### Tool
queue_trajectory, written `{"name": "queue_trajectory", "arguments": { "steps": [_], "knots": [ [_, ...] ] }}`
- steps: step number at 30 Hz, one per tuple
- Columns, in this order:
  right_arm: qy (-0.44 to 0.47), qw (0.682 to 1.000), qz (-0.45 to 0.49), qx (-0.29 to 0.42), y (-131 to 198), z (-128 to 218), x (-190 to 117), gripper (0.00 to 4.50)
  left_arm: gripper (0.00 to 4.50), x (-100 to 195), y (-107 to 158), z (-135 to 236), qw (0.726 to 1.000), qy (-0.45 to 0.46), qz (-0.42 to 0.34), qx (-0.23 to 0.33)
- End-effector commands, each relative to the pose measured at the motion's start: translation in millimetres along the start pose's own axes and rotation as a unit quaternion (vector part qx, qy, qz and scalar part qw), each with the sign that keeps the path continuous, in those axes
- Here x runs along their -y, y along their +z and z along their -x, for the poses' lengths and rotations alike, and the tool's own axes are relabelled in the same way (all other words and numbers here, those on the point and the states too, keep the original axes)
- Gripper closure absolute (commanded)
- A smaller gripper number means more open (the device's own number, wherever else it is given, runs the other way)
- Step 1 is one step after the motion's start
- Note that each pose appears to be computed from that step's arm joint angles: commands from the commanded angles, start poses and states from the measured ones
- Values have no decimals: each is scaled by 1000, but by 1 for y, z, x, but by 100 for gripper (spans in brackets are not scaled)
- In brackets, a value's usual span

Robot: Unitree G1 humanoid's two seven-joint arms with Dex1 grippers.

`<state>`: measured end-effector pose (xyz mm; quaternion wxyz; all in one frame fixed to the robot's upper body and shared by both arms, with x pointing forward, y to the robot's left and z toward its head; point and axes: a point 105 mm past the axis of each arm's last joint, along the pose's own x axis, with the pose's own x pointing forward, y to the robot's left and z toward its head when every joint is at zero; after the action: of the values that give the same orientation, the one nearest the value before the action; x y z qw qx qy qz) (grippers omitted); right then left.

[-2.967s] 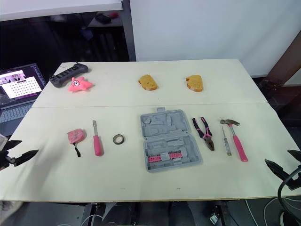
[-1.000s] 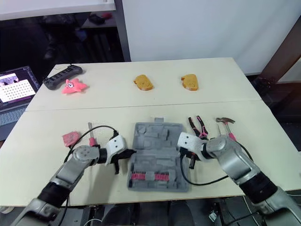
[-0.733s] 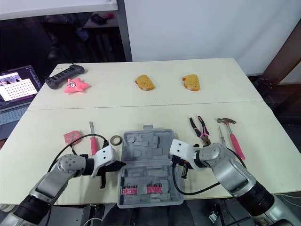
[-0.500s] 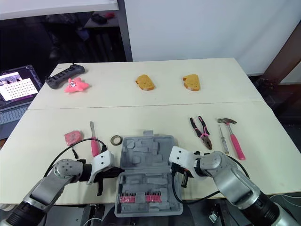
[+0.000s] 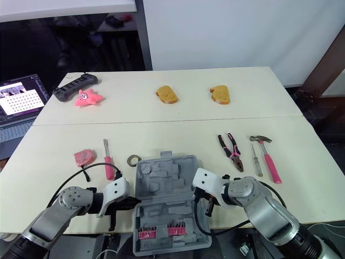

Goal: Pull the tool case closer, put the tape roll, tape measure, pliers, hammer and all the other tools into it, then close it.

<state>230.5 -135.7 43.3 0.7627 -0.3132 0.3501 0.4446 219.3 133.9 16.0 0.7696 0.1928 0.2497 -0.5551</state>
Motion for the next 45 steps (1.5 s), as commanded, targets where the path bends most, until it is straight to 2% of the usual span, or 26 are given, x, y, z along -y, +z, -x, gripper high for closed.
{"name": "queue_trajectory", "arguments": {
  "steps": [1, 34, 42, 45],
  "knots": [
    [11, 1000, 8, 7, 4, 4, -3, 448, 450, 8, 1, -4, 1000, -12, 4, 7],
    [-13, 1000, -4, -27, -13, 10, 9, 448, 450, -10, 4, -9, 1000, 15, -5, 10],
    [-43, 998, -16, -48, -29, 26, 25, 448, 450, -23, -2, 14, 999, 42, -4, -6],
    [-68, 997, -21, 34, -14, 55, 32, 448, 450, -30, 5, 49, 997, 72, 8, 12]
  ]
}}
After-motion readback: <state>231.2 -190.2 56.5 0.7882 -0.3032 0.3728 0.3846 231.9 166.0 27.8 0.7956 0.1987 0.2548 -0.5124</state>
